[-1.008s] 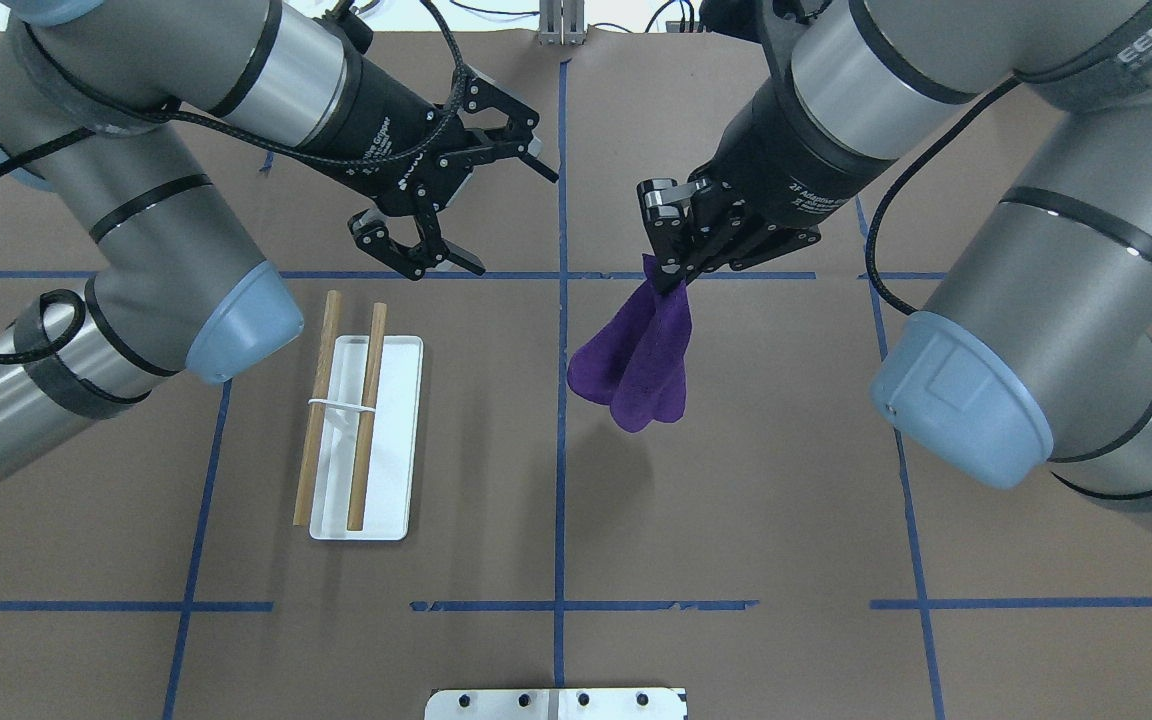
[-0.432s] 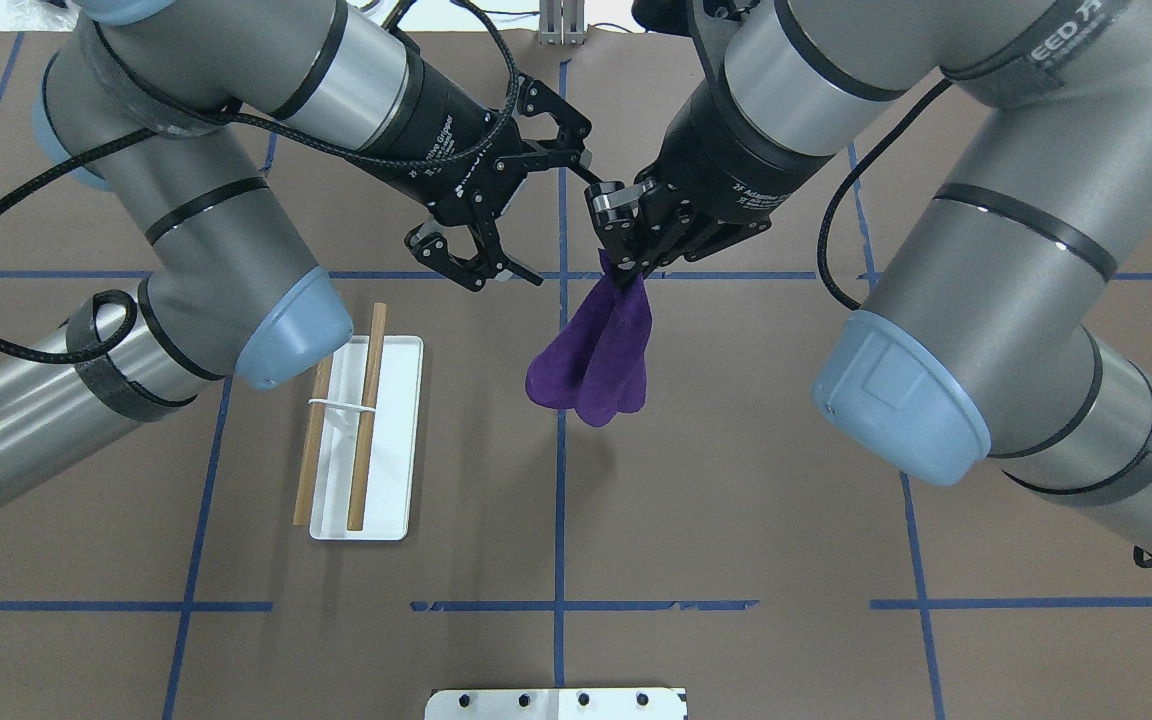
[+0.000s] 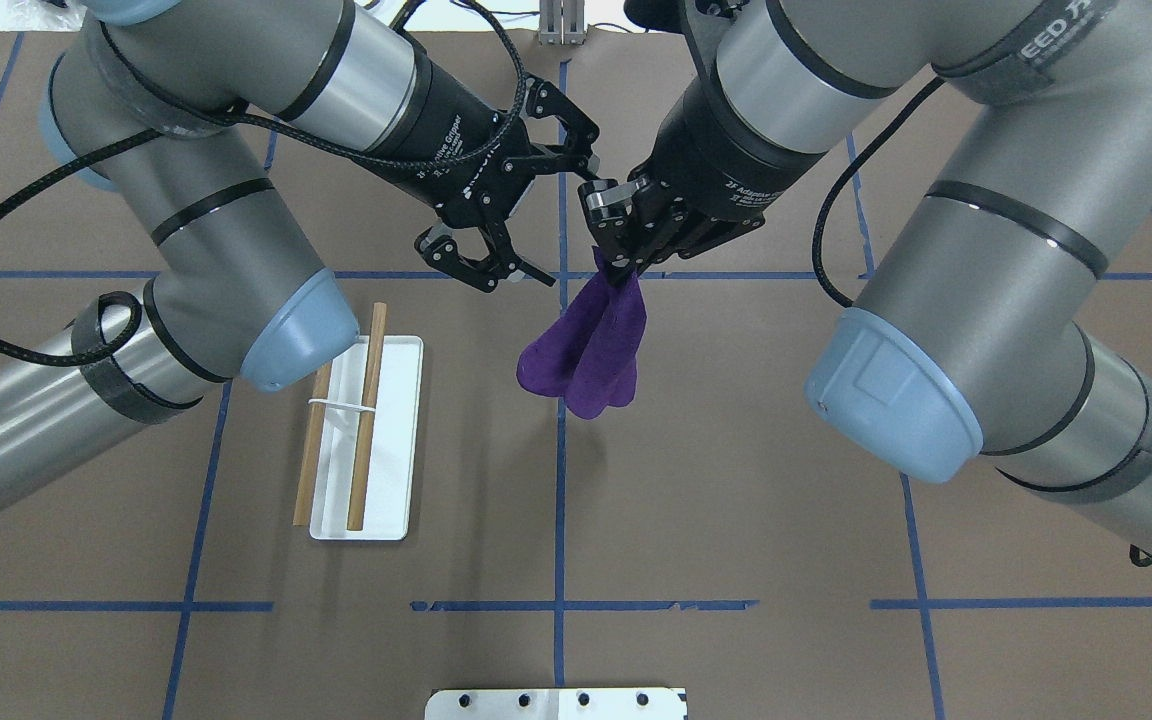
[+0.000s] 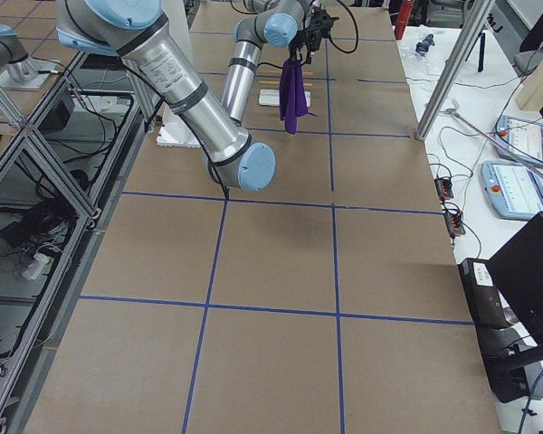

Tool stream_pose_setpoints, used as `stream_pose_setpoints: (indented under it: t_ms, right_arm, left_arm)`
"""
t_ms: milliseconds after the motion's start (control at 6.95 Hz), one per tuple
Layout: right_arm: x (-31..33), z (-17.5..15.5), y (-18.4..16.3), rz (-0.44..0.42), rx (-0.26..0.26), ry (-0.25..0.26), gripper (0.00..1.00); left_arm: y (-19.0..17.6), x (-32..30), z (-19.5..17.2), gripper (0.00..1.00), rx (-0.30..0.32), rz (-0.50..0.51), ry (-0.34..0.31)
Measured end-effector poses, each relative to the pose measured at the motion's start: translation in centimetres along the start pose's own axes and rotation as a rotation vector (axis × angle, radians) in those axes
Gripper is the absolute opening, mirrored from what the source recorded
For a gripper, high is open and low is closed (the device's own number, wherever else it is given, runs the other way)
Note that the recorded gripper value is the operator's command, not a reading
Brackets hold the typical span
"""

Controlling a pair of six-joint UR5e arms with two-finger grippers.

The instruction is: Hang towel on rack

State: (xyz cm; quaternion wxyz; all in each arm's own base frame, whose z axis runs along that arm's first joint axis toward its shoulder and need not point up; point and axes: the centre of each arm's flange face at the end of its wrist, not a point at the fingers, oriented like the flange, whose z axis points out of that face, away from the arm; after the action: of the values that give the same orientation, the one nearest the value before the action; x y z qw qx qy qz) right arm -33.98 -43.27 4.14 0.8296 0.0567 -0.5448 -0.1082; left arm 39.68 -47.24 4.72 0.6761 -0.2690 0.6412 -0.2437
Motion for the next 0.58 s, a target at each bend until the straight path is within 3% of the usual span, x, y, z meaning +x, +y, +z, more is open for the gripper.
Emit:
stream_pose_setpoints:
  t_ms: [144,288,576]
  right_arm:
    - [-0.05,0.12,-0.01,-0.002,0.001,0.000,0.00]
    - [-0.12,0.21,0.03,-0.003,0.002,0.001,0.00]
    - [-0.21,0.18,0.10,-0.005,0.003,-0.001,0.00]
  left_arm:
    - [0.25,0.03,0.08,0.57,-0.004,0.000,0.000]
    - [0.42,0.04,0.12,0.48,-0.007,0.001,0.000]
    - [0.56,0.06,0.08,0.03,-0.009,0.005,0.002]
